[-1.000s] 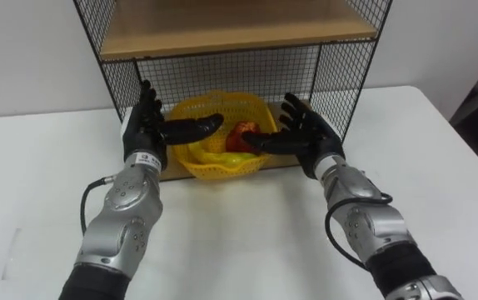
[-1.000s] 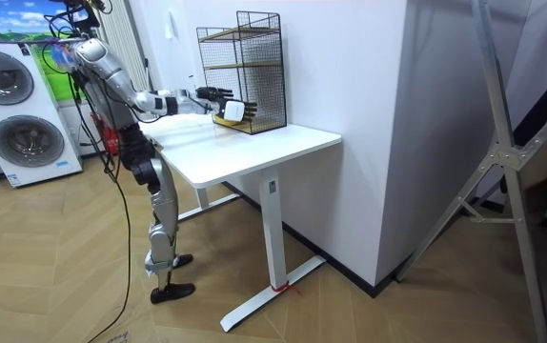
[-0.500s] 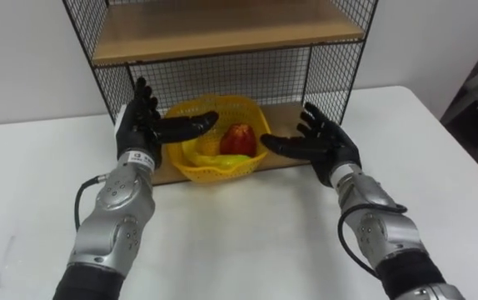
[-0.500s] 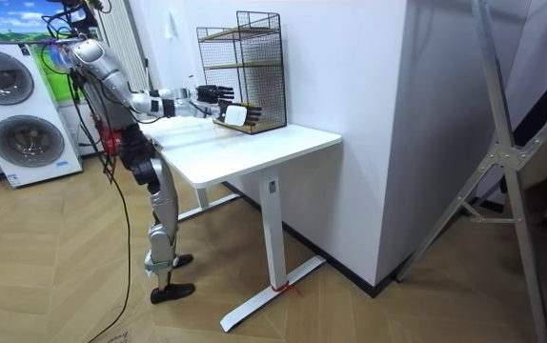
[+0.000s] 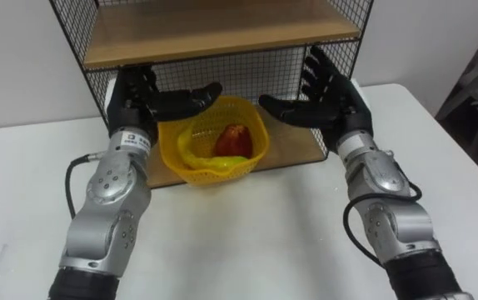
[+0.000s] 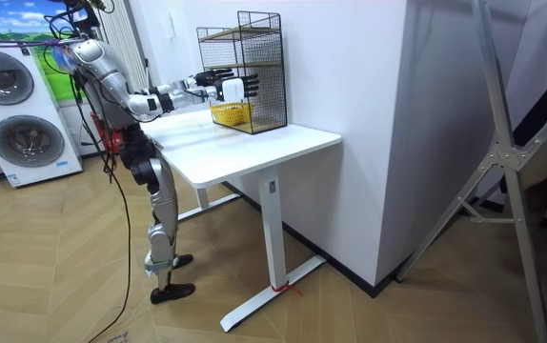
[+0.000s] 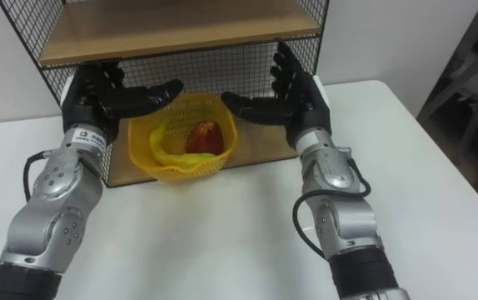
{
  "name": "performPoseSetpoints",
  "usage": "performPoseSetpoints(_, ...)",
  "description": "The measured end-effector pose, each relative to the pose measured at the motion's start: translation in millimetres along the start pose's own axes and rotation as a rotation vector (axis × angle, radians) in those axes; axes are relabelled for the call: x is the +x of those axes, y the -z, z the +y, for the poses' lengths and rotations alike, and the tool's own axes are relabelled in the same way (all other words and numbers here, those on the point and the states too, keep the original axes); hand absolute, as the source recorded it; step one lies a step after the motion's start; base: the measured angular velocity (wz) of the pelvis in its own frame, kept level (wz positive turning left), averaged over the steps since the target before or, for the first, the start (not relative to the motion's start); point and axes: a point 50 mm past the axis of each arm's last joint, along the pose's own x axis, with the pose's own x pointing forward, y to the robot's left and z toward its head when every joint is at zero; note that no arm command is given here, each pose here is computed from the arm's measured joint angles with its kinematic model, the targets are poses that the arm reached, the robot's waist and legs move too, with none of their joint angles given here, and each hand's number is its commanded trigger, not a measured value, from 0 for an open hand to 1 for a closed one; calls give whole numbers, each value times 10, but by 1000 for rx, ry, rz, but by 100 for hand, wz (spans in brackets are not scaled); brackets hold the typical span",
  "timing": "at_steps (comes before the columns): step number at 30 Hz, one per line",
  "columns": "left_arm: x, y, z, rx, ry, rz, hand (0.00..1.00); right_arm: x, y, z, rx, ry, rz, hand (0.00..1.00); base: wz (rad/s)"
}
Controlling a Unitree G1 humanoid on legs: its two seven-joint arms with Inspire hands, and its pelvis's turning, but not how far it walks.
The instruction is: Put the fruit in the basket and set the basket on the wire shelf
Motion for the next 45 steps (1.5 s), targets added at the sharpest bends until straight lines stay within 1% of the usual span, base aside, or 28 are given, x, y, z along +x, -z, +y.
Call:
performPoseSetpoints(4,-29,16,-11,0,11,3,0,-58,-63,20,3,-13,-34,0,0)
performPoseSetpoints(6,-92,10,-15,-4,17,-6,0,-87,-57,16,2,-14,-35,0,0)
performPoseSetpoints(12,-119,-14,-26,-6,25,-19,0,-112,-73,24,-12,-28,-45,0,0)
performPoseSetpoints(19,-224,-16,-36,-14,66,-35,0,-245,-86,25,-40,-32,-65,0,0)
performPoseSetpoints(22,-294,49,12,-22,66,-21,0,-251,-84,27,-61,-39,-65,0,0)
performPoseSetpoints(24,-363,130,72,-26,57,12,0,-265,-89,25,-74,-46,-68,0,0)
performPoseSetpoints(28,-448,187,116,-27,51,32,0,-330,-103,40,-119,-62,-80,0,0)
performPoseSetpoints(33,-632,291,191,-25,61,62,0,-415,-51,40,-140,-87,-71,0,-2)
performPoseSetpoints(38,-697,308,213,-31,77,46,0,-477,0,42,-138,-126,-67,0,1)
performPoseSetpoints(41,-720,283,205,-38,94,16,0,-500,-69,85,-141,-151,-105,0,7)
performPoseSetpoints(45,-826,291,236,-56,87,7,0,-569,-48,115,-140,-173,-109,0,1)
